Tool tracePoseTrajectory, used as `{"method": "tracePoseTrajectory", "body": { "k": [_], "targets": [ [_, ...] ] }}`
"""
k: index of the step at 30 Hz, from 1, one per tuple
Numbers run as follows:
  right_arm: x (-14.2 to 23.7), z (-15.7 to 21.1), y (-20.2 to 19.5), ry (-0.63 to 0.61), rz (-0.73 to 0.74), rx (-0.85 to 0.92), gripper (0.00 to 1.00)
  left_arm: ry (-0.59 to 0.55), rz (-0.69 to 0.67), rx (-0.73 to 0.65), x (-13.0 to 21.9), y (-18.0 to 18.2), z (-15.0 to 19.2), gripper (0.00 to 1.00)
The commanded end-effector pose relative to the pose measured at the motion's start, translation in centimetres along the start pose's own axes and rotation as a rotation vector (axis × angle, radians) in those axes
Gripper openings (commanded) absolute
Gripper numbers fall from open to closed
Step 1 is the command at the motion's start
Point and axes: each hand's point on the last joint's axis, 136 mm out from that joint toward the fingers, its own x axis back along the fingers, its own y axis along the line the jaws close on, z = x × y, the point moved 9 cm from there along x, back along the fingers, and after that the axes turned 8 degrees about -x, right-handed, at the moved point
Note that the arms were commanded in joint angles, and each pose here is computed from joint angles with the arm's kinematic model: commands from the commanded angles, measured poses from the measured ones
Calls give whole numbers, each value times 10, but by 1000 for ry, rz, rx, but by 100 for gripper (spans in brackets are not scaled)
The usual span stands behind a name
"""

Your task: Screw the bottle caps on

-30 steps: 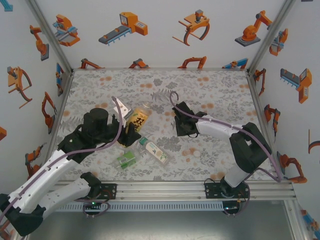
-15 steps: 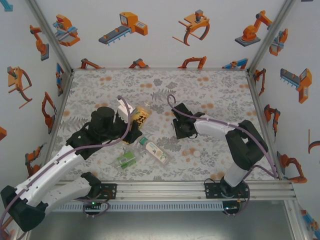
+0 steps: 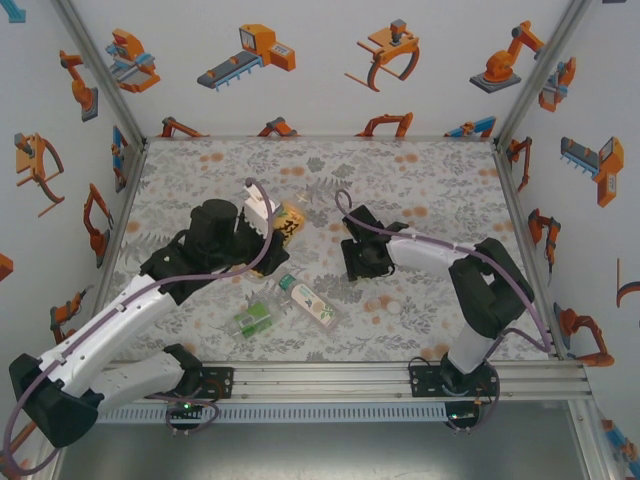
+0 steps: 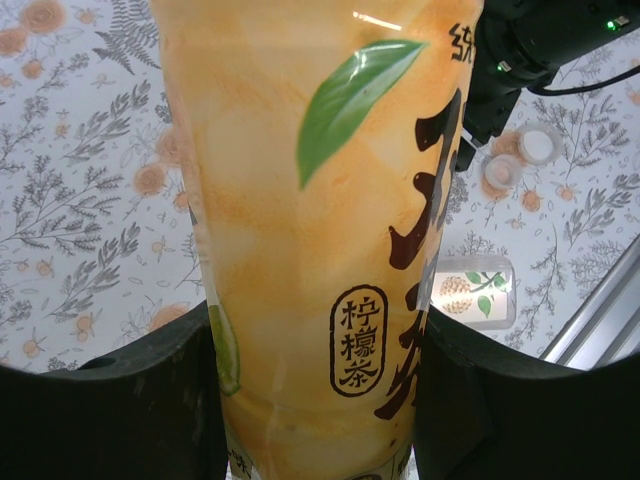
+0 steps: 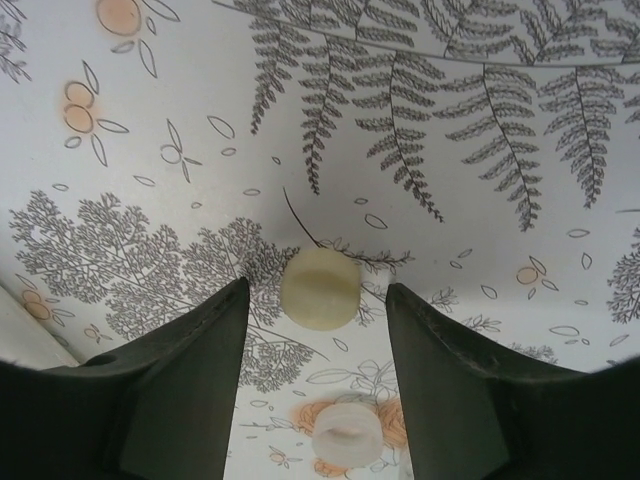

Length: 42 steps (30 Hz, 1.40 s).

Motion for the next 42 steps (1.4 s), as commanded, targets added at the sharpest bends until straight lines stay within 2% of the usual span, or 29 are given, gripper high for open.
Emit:
{"method": "tracePoseTrajectory", "body": {
  "k": [1, 10, 22, 36, 39, 42],
  "targets": [
    [-2, -2, -2, 53, 52, -17, 50, -18, 20, -15, 4, -1, -6, 0],
    [-16, -6, 2, 188, 127, -54, 49, -14, -17, -14, 8, 1, 2, 0],
    [-18, -12, 3, 177, 155, -81, 44, -12, -8, -33, 7, 0, 3, 4],
    [-11, -20, 3, 100, 169, -77, 37, -15, 3, -26, 4, -1, 5, 4],
    [-9, -21, 3, 93, 167, -76, 36, -18, 3, -24, 4, -1, 4, 4],
    [-10, -21, 2, 93, 171, -76, 41, -20, 3, -23, 4, -1, 4, 4]
  ]
}}
